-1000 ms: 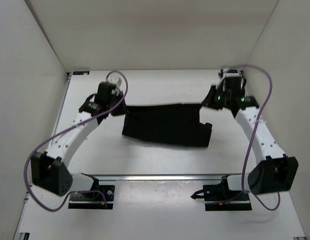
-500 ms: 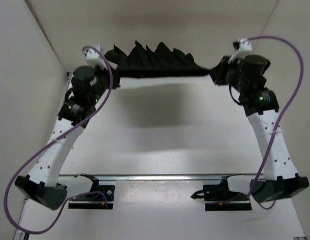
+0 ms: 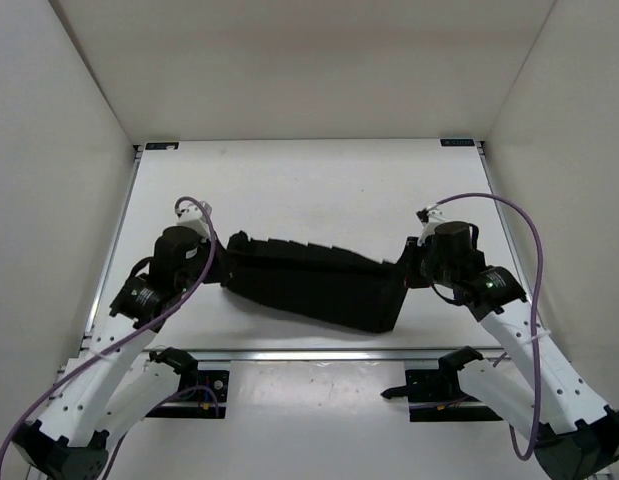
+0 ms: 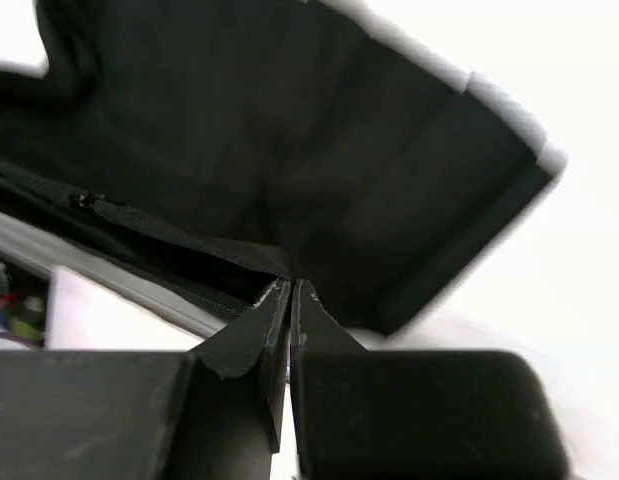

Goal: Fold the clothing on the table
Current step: Flatten the skirt out, then fold the skirt

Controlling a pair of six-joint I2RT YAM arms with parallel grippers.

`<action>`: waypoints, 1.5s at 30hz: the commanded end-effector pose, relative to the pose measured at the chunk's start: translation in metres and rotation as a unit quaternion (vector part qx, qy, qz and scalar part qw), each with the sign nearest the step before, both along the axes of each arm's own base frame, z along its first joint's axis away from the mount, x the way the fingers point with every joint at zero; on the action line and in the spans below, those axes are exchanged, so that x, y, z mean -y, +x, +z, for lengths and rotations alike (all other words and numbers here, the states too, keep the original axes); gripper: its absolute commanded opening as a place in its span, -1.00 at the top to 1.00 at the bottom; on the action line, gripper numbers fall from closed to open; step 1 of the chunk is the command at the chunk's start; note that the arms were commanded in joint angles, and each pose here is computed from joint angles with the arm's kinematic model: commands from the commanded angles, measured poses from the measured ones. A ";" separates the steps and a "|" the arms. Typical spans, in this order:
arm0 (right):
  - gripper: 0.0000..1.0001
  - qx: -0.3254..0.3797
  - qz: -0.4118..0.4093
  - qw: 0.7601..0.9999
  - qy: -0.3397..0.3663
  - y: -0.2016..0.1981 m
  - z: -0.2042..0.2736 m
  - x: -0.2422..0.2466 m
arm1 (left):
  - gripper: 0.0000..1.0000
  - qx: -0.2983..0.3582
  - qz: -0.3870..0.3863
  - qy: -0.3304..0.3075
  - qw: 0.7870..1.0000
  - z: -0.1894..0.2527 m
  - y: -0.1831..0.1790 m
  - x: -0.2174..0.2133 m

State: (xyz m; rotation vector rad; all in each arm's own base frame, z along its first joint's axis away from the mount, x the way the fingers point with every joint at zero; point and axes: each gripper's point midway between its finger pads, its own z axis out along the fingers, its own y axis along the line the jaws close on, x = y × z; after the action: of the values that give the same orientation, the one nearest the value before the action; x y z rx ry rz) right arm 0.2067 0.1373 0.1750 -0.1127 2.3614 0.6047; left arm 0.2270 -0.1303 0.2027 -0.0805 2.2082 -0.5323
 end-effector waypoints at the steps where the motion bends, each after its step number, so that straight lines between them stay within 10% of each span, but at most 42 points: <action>1: 1.00 -0.003 -0.064 0.998 -0.015 0.016 -0.011 0.019 | 1.00 -0.027 0.042 0.032 0.998 -0.015 0.002 -0.022; 12: 0.99 -0.035 -0.072 0.997 -0.006 0.059 -0.041 0.025 | 1.00 -0.062 0.023 0.051 0.997 -0.057 0.059 -0.006; 24: 1.00 0.177 -0.110 0.978 -0.026 0.184 0.154 0.050 | 1.00 0.097 0.032 0.055 0.993 0.097 0.172 0.008; 39: 1.00 -0.005 -0.111 0.994 0.023 0.033 0.010 0.030 | 1.00 -0.043 -0.024 0.046 0.998 -0.014 0.019 0.012; 45: 1.00 -0.040 -0.092 0.994 0.036 0.028 -0.012 0.023 | 1.00 -0.059 0.000 0.053 0.997 -0.024 0.022 -0.007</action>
State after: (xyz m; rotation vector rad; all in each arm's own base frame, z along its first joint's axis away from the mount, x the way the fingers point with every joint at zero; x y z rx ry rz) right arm 0.2225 0.1217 0.1721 0.1215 2.3822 0.6307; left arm 0.2400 -0.1409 0.1907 0.0163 2.3159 -0.5035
